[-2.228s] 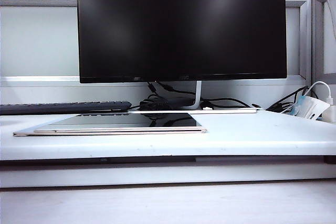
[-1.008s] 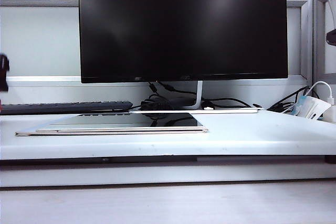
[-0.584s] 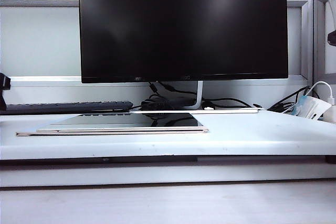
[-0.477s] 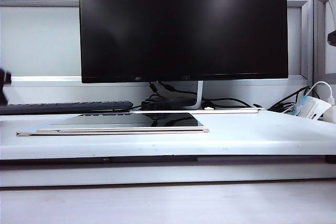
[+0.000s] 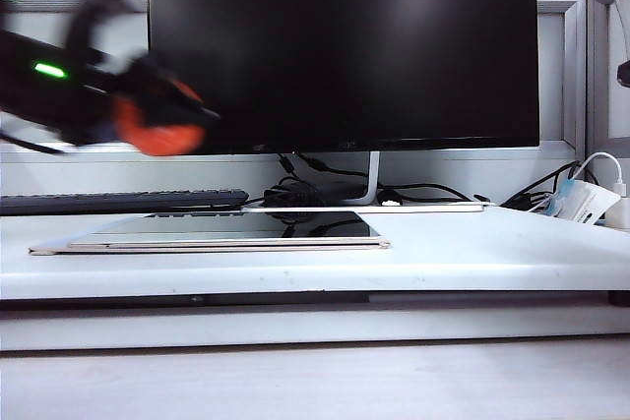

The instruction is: Place the orange on the center of the mirror.

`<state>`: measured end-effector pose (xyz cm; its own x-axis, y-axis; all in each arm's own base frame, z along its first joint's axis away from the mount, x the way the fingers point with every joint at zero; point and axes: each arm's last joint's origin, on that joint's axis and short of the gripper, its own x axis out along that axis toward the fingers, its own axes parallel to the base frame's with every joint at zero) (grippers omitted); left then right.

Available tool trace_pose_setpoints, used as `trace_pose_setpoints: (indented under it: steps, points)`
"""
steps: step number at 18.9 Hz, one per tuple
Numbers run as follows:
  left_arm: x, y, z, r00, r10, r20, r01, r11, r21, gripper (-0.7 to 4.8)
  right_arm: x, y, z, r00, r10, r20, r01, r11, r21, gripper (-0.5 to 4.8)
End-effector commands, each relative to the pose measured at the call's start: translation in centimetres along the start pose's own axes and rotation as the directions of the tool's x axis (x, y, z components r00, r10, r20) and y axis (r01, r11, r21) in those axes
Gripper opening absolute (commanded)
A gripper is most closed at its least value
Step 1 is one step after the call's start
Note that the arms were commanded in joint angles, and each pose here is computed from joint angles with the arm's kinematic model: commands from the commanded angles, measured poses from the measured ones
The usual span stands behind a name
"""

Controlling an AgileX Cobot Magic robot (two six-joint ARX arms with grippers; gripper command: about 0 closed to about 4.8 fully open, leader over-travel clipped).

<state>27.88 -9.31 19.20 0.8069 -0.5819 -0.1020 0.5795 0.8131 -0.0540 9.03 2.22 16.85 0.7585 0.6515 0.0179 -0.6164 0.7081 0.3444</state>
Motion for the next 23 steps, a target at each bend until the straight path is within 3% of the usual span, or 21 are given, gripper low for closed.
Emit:
trace_pose_setpoints:
  steps: [1,3,8,14,15,17,20,23]
  points:
    - [2.7,-1.2,-0.4,0.997,-0.065,-0.043,0.065,0.998,-0.012,-0.06,0.0,-0.1,-0.1,1.000,-0.005,0.007,0.005,1.000,-0.006,-0.01]
    - [4.4,-2.0,-1.8,0.991,-0.104,-0.090,0.098,0.993,-0.064,-0.06,0.0,-0.1,-0.1,1.000,-0.006,0.007,0.006,1.000,-0.006,-0.01]
    - [5.4,-3.2,-4.3,0.969,-0.153,-0.195,0.136,0.986,-0.096,-0.06,0.0,-0.1,-0.1,1.000,-0.008,0.008,0.008,1.000,-0.006,-0.01]
    - [5.4,-3.5,-4.4,0.962,-0.186,-0.201,0.168,0.980,-0.103,0.00,0.0,-0.1,-0.1,1.000,-0.009,0.008,0.009,1.000,-0.006,-0.01]
    - [5.4,-3.5,-4.4,0.962,-0.186,-0.202,0.168,0.980,-0.104,0.16,0.0,-0.1,-0.1,1.000,-0.009,0.008,0.009,1.000,-0.006,-0.01]
    - [5.4,-3.5,-4.4,0.961,-0.185,-0.204,0.167,0.980,-0.104,1.27,0.0,-0.1,-0.1,1.000,-0.009,0.008,0.009,1.000,-0.006,-0.01]
    - [5.4,-3.5,-4.4,0.961,-0.186,-0.204,0.167,0.980,-0.104,1.59,0.0,-0.1,-0.1,1.000,-0.012,0.009,0.012,1.000,-0.006,-0.01]
    - [5.4,-3.5,-4.4,0.964,-0.170,-0.205,0.152,0.983,-0.101,2.47,0.0,-0.1,-0.1,1.000,-0.012,0.010,0.012,1.000,-0.007,-0.01]
